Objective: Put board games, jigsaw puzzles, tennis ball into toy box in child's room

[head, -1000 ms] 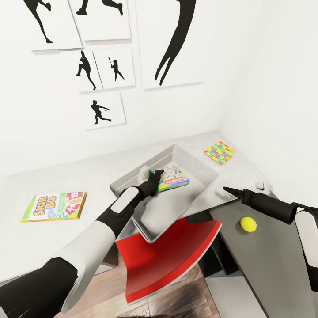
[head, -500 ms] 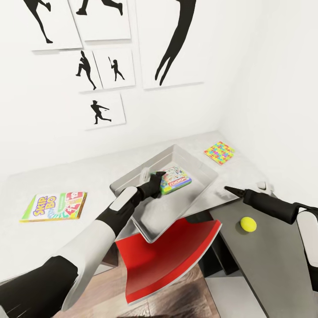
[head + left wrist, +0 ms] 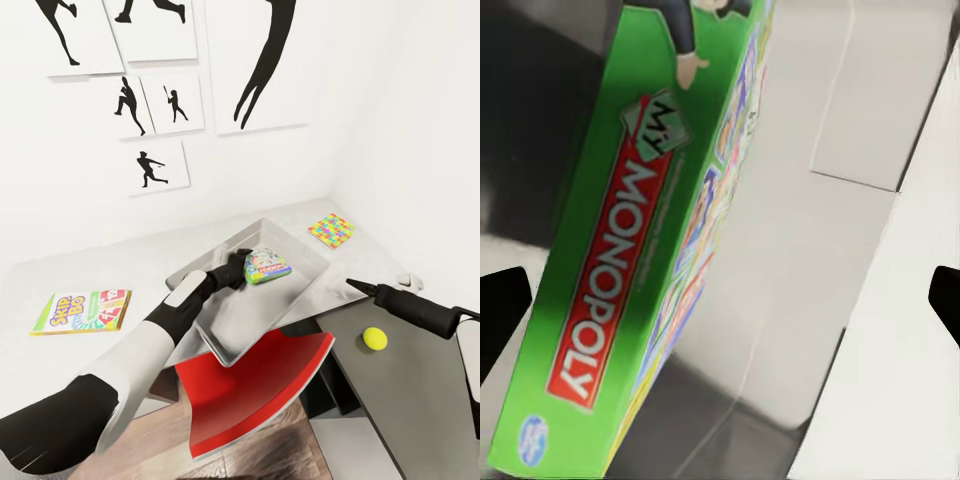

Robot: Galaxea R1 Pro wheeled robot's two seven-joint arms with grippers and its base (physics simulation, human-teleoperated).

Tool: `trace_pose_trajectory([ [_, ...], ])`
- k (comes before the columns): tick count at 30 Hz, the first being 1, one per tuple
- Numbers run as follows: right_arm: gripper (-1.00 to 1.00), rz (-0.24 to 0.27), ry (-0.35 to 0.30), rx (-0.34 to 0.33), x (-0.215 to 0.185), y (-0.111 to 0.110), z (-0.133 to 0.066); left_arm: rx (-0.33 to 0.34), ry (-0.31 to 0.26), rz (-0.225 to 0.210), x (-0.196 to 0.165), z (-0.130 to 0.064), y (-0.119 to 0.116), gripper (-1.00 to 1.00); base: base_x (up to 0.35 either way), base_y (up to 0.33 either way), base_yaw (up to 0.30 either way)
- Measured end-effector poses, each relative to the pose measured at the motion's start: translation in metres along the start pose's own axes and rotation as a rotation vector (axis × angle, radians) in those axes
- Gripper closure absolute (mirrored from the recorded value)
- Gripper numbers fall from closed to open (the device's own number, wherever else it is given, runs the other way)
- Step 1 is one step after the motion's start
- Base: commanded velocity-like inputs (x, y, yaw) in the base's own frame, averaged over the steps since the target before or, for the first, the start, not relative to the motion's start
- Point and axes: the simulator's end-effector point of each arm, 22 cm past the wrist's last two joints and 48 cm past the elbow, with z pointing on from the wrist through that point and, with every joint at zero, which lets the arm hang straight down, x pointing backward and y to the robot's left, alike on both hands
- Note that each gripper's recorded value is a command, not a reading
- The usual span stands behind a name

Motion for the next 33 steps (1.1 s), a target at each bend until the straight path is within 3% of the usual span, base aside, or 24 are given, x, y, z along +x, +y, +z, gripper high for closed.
trace_pose_trajectory([
  [11, -1.0, 0.002, -0.004, 0.002, -0.001, -0.001, -0.001, 0.012, 0.006, 0.01, -0.002, 0.0, -0.011, -1.0, 0.0, 0.0, 0.0],
  [23, -1.0, 0.002, -0.004, 0.002, -0.001, -0.001, -0.001, 0.004, 0.006, 0.009, -0.003, 0.0, -0.008, -1.0, 0.0, 0.0, 0.0],
  [33, -1.0, 0.002, -0.004, 0.002, -0.001, -0.001, -0.001, -0.088, 0.016, -0.005, 0.001, -0.001, 0.015, -1.0, 0.0, 0.0, 0.0],
])
